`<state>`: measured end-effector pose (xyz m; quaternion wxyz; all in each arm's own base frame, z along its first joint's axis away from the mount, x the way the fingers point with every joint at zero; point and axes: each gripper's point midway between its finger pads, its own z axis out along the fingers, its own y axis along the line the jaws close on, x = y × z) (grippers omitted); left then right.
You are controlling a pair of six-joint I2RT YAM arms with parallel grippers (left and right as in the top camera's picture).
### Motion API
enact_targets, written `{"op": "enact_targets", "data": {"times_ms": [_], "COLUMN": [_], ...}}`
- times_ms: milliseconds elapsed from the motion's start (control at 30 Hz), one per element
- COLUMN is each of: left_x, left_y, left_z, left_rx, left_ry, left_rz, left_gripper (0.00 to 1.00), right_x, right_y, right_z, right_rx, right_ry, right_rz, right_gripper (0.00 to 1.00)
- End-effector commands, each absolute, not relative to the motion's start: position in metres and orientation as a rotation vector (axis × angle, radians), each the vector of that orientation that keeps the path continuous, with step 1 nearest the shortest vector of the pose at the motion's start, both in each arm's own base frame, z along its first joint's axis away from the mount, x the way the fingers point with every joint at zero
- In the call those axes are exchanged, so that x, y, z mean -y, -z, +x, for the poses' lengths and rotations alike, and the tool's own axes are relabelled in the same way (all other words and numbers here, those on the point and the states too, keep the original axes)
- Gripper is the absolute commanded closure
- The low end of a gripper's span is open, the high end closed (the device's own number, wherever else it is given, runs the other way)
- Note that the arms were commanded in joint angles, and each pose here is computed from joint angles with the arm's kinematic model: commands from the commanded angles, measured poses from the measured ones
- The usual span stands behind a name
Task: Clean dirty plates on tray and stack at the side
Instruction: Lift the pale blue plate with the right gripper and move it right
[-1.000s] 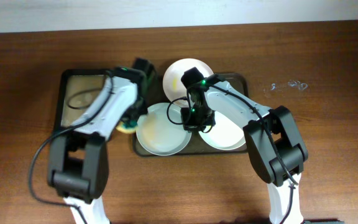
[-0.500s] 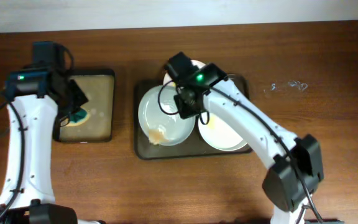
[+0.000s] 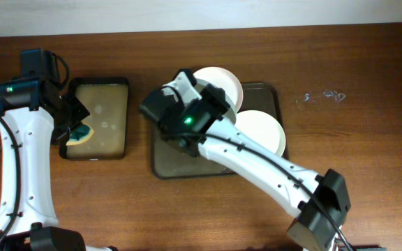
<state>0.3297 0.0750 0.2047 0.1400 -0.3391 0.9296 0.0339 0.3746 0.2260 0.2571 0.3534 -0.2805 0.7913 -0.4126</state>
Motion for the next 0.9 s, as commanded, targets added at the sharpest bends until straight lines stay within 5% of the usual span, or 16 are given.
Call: {"op": "enact_targets", "data": {"times_ms": [0,200,267,367,433,700,867], "left_x": [-0.074,-0.074,-0.074,-0.074,-0.074,-0.074,-0.074], "left_y": [-0.211,-0.211,-0.211,-0.211,-0.211,-0.21,-0.21], "left_z": [0.331,0.331,0.331,0.331,0.33,0.33,0.331], "left_rx": [-2.674,-2.673,-2.674,-2.674,-2.677,-2.676,-2.675], "left_ry": [-0.081,-0.081,-0.082,-0.082,-0.082,-0.082,-0.081], "left_rz": [-0.96,-0.959,-0.96,-0.96,-0.96,-0.96,-0.96], "left_gripper": [1.0,1.0,1.0,1.0,1.0,1.0,1.0], "right_x": [-0.225,-0.238,-0.239,-0.263,-0.247,-0.055,0.076], "right_y": [-0.318,-0.324,-0.301,-0.2,-0.188,-0.169,-0.166], "right_z": [0.368,0.366,0.374,0.375,0.381,0.428,0.422], "right_rx": [-1.784,-1.756,-1.877,-2.406,-2.535,-2.839,-2.781], "right_ry": [1.335,1.293,1.107,0.395,0.252,-0.087,-0.101], "right_rz": [-0.684,-0.645,-0.589,-0.735,-0.657,0.209,0.665], "right_gripper": [0.96,0.96,0.96,0.96,0.96,0.96,0.96]}}
